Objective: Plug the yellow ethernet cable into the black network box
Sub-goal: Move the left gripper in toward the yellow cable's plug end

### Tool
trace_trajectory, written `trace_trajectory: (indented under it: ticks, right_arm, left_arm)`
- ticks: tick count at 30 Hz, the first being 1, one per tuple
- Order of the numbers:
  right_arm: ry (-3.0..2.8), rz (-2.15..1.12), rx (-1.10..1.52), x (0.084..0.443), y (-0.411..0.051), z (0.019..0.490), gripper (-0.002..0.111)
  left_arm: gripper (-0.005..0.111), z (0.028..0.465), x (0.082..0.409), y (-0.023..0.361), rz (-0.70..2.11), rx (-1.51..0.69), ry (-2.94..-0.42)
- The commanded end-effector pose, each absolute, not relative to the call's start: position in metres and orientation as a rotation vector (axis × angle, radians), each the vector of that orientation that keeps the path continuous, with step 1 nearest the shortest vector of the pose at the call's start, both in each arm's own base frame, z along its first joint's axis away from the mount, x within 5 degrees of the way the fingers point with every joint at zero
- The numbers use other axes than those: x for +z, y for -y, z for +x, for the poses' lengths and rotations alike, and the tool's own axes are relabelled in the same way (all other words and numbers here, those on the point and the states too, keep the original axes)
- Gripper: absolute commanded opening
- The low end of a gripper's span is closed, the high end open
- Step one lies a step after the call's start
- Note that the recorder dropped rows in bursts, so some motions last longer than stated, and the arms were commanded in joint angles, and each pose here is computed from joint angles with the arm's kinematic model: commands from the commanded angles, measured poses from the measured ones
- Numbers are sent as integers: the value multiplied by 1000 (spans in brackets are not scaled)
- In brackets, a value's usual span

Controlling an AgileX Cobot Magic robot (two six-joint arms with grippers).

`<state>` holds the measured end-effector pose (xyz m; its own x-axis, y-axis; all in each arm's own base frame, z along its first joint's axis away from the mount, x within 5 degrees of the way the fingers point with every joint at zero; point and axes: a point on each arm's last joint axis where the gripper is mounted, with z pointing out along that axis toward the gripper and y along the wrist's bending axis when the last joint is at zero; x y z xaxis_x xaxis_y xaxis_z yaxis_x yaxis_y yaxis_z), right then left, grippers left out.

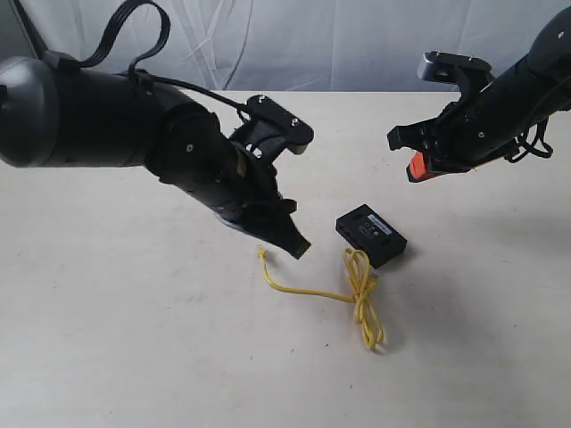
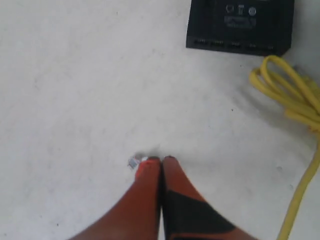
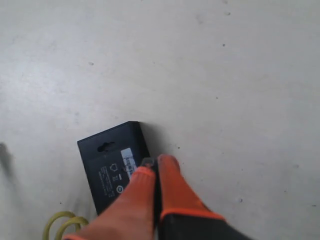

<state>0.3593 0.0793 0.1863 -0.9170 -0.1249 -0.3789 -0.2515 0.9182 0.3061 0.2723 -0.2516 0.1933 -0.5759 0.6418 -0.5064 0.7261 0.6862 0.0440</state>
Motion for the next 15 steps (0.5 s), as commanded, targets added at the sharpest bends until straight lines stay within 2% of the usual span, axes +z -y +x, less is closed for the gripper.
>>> trace_trajectory:
  ticks: [1, 8, 15]
  right_arm:
    - [-2716, -281, 493, 188, -77, 358, -1]
    - [-2714, -280, 492, 189, -77, 359, -1]
    - [-2713, -280, 491, 189, -77, 359, -1]
  left_arm:
    - [0, 277, 195, 256, 1038, -244, -2359]
    - [0, 279, 146, 257, 1108, -171, -2521]
    - [0, 280, 143, 256, 1047, -177, -2553]
